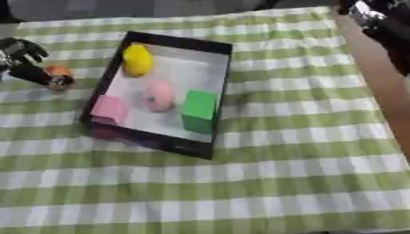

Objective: Pick up objects on the table and place them in the box.

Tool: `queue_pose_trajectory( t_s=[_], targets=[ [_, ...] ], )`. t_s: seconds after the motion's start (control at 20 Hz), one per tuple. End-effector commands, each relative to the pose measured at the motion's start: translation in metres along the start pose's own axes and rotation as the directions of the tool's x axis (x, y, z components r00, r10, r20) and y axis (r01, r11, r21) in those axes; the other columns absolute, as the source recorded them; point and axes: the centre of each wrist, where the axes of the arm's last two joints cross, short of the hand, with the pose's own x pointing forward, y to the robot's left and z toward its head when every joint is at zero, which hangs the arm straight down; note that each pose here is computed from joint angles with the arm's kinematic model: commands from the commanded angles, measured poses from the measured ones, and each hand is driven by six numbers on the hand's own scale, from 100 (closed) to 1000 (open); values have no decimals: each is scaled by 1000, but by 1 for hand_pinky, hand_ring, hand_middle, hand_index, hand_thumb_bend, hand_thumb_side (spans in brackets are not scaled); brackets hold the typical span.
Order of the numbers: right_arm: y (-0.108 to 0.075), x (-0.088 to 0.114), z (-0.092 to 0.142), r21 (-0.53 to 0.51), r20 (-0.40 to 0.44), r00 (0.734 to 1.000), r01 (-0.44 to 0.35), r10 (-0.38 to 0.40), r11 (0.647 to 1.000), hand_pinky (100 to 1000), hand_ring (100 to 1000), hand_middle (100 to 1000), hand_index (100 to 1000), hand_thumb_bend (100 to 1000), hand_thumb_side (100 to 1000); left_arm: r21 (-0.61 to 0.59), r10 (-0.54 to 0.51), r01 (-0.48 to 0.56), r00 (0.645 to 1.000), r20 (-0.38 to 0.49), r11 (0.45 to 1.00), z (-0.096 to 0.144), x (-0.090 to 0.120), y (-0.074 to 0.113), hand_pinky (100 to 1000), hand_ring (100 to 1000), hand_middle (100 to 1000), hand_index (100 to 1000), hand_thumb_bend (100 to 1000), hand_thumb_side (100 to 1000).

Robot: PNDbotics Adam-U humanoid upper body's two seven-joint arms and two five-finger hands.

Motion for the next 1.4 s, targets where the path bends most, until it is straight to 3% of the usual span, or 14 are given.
queue_pose_trajectory(
  t_s=[0.05,0.45,0.55,0.6,0.7,0.85,1.0,1.15,1.25,1.4],
  targets=[
    [-4,8,-2,-3,23,1000,-16,16,1000,941,781,687,752,132,446,58,-8,9,1000,-19,998,2,-2,15,783,764,736,804,592,300],
    [-3,7,-2,-2,21,1000,-10,11,1000,942,781,686,753,129,448,87,25,-21,998,-50,996,-3,-5,7,766,747,711,733,405,251],
    [-3,7,-2,-4,21,1000,-9,10,1000,942,781,686,753,128,448,83,32,-28,998,-52,996,-4,-5,4,762,743,705,718,345,226],
    [-3,7,-2,-4,21,1000,-9,9,1000,942,781,687,753,128,448,81,34,-30,998,-53,996,-4,-5,3,757,737,694,695,264,198],
    [-3,7,-2,-3,21,1000,-8,8,1000,942,782,687,753,128,448,83,38,-34,998,-48,996,-4,-4,2,752,731,686,679,221,182],
    [-3,7,-2,-5,21,1000,-9,9,1000,942,782,687,753,128,447,156,43,-43,999,3,987,4,7,16,739,707,654,634,159,146],
    [-4,7,-1,-10,21,1000,-9,9,1000,942,782,687,753,126,447,277,7,-32,996,91,960,23,32,45,733,694,637,613,149,130],
    [-5,7,-1,-15,21,1000,-8,9,1000,942,782,687,753,123,446,389,-77,-20,970,232,921,55,72,73,733,688,629,610,156,109],
    [-6,8,-1,-19,25,1000,-7,8,1000,942,782,687,753,121,444,422,-174,19,928,331,906,79,102,82,735,693,634,610,173,100],
    [-7,12,-3,-22,40,999,-5,5,1000,942,782,687,753,126,434,393,-310,120,830,464,912,108,142,78,733,692,635,613,183,100]
  ],
)
